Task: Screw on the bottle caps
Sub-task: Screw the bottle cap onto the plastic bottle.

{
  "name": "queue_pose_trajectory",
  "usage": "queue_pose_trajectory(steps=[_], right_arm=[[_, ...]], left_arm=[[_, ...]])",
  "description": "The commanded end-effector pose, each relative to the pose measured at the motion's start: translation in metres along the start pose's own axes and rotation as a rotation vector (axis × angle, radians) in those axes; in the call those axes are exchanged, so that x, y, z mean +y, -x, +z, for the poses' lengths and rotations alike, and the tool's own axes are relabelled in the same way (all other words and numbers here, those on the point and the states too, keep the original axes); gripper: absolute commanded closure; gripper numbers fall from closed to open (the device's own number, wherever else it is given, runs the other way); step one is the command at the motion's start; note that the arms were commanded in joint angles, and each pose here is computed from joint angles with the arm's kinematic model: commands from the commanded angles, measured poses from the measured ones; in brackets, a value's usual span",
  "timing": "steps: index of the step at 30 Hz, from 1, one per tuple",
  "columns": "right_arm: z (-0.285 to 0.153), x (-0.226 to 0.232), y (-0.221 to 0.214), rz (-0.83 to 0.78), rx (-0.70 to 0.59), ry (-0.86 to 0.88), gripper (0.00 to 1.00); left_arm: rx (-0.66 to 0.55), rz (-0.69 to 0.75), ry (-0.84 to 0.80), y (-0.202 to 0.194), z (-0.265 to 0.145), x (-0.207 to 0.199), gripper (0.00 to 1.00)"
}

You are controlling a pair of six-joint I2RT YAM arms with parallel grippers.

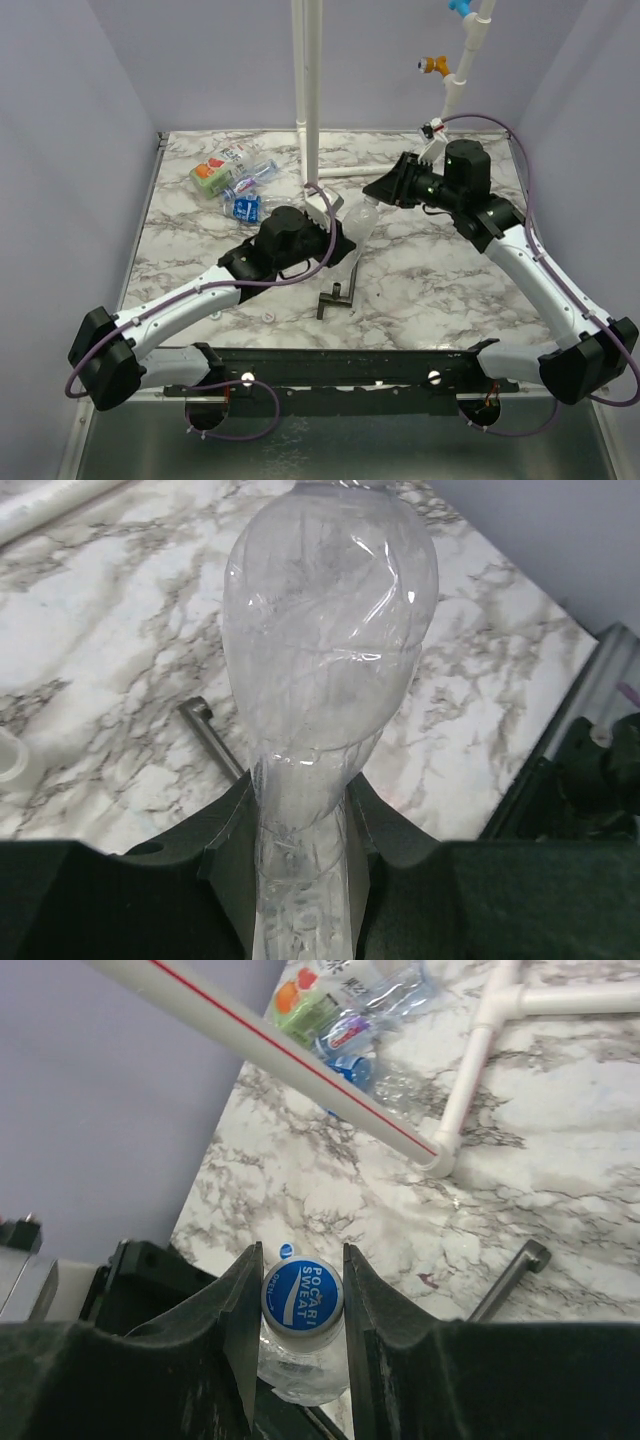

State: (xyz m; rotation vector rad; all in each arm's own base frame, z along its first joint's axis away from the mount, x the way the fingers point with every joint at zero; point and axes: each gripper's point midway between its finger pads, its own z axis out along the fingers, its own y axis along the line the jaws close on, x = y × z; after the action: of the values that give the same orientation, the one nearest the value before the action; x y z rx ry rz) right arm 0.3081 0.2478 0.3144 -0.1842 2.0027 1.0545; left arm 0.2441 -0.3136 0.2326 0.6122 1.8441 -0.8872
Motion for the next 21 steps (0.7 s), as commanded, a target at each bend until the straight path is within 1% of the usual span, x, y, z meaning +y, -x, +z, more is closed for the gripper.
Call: queue_pose_trajectory(steps=[1,6,9,10,11,12,14,16,18,20,21], right_arm=[[-0.002,-0.039,-0.023,0.1,0.071,-0.249,0.99],[0.005,-0.046,-0.027,0.142,0.077,-0.321,1.0],[0.006,-0.047,-0.026,0.154,0.074,-0.34,0.99],[0.006,-0.047,-0.024,0.154,0.066,-0.341,0.96],[0.006,-0.047,-0.02,0.153,0.051,-0.342,0.86],[0.005,-0.044,-0.016,0.151,0.036,-0.336,0.72],[0.003,-0.04,-0.006,0.11,0.016,-0.326,0.4],[-0.001,-0.035,0.006,0.085,0.004,-0.312,0.2],[-0.005,-0.028,0.019,0.06,-0.02,-0.274,0.08],[-0.011,-0.02,0.029,0.028,-0.044,-0.224,0.0],[-0.013,-0.016,0.034,0.009,-0.054,-0.191,0.0]], left_arm=[[-0.121,0.126,0.369,0.04,0.005,0.036,1.0],[-0.103,0.233,0.478,0.036,0.021,0.03,1.0],[-0.083,0.273,0.511,0.031,0.027,0.032,1.0],[-0.077,0.279,0.507,0.029,0.028,0.032,1.0],[-0.069,0.287,0.501,0.027,0.028,0.032,1.0],[-0.058,0.296,0.485,0.023,0.028,0.031,1.0],[-0.035,0.301,0.432,0.017,0.027,0.029,1.0],[0.007,0.292,0.386,0.009,0.024,0.031,1.0],[0.061,0.287,0.324,-0.001,0.02,0.032,1.0],[0.101,0.264,0.232,-0.009,0.014,0.029,1.0],[0.114,0.241,0.179,-0.011,0.011,0.028,1.0]])
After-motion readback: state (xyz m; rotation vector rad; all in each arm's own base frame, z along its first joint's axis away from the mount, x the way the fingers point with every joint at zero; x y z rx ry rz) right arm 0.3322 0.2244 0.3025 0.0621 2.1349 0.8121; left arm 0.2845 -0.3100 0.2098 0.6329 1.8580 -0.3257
